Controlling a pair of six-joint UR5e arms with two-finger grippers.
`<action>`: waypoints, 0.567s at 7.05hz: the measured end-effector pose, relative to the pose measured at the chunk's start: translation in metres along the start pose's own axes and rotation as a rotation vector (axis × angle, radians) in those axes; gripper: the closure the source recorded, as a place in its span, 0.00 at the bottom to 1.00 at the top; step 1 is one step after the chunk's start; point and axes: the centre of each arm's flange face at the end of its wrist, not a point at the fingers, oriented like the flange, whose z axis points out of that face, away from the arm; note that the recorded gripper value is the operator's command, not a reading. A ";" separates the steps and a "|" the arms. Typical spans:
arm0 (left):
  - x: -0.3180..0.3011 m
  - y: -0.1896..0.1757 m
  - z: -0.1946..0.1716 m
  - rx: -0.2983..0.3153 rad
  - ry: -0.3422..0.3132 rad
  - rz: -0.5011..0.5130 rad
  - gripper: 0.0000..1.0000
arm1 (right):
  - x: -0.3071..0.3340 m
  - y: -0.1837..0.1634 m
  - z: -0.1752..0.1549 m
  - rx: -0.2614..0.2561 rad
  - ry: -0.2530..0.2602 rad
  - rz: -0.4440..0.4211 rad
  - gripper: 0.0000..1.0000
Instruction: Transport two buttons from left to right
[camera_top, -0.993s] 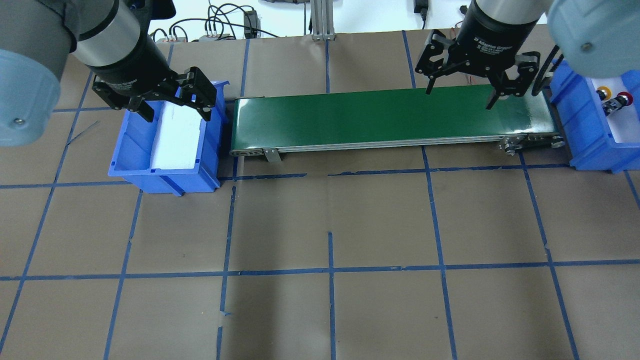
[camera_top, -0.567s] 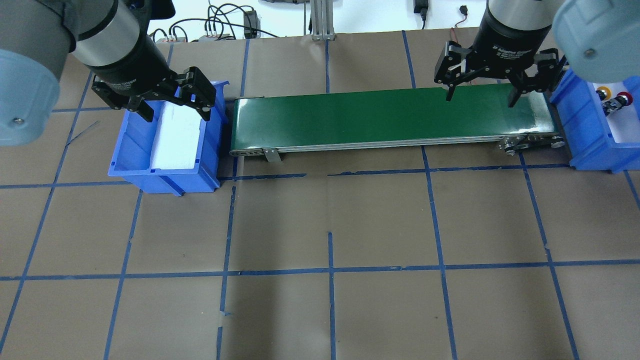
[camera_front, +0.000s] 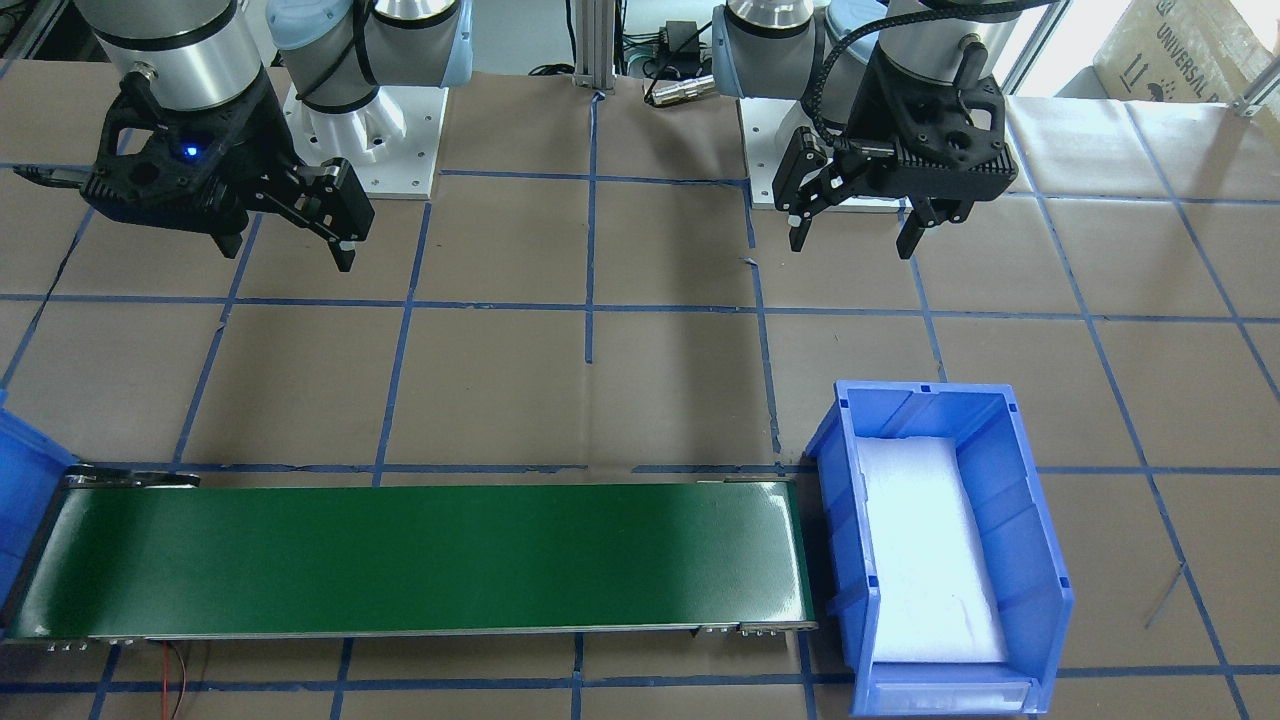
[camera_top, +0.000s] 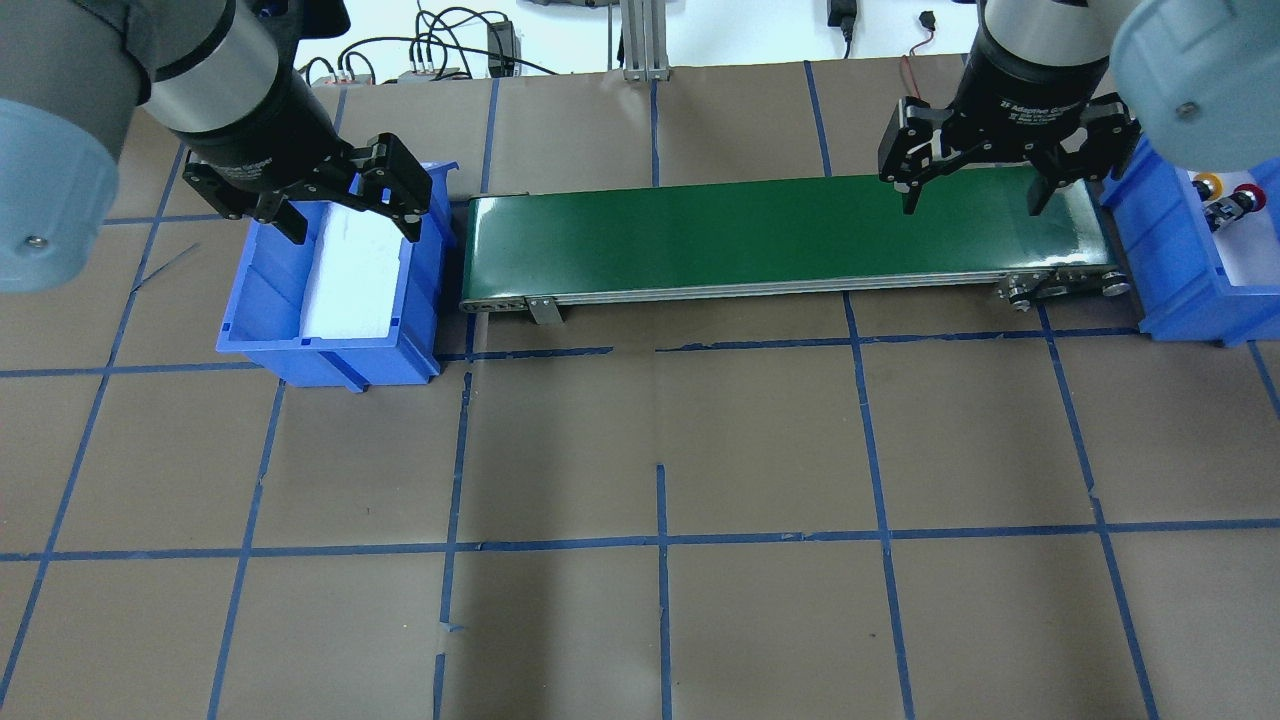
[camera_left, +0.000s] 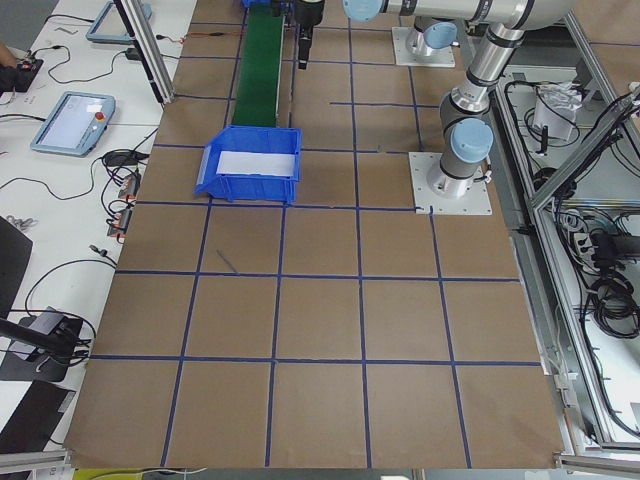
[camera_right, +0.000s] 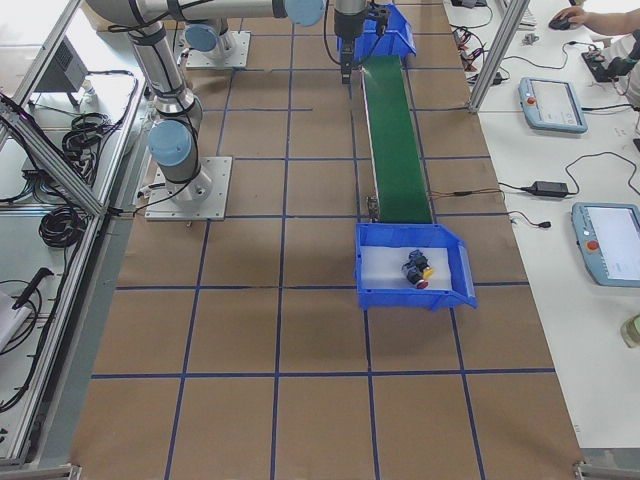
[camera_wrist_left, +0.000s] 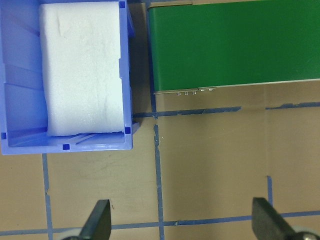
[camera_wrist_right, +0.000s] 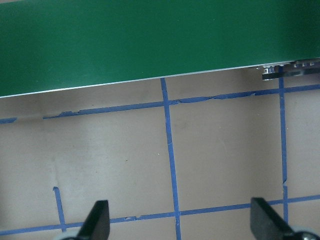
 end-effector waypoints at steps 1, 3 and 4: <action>0.000 0.000 0.000 0.000 0.000 0.000 0.00 | -0.002 0.000 -0.001 0.000 -0.015 -0.061 0.00; 0.000 0.000 0.000 0.000 0.000 0.000 0.00 | -0.002 0.002 -0.003 -0.005 -0.016 -0.111 0.00; 0.000 0.000 0.000 0.000 0.000 0.000 0.00 | -0.001 0.001 -0.003 -0.006 -0.012 -0.116 0.00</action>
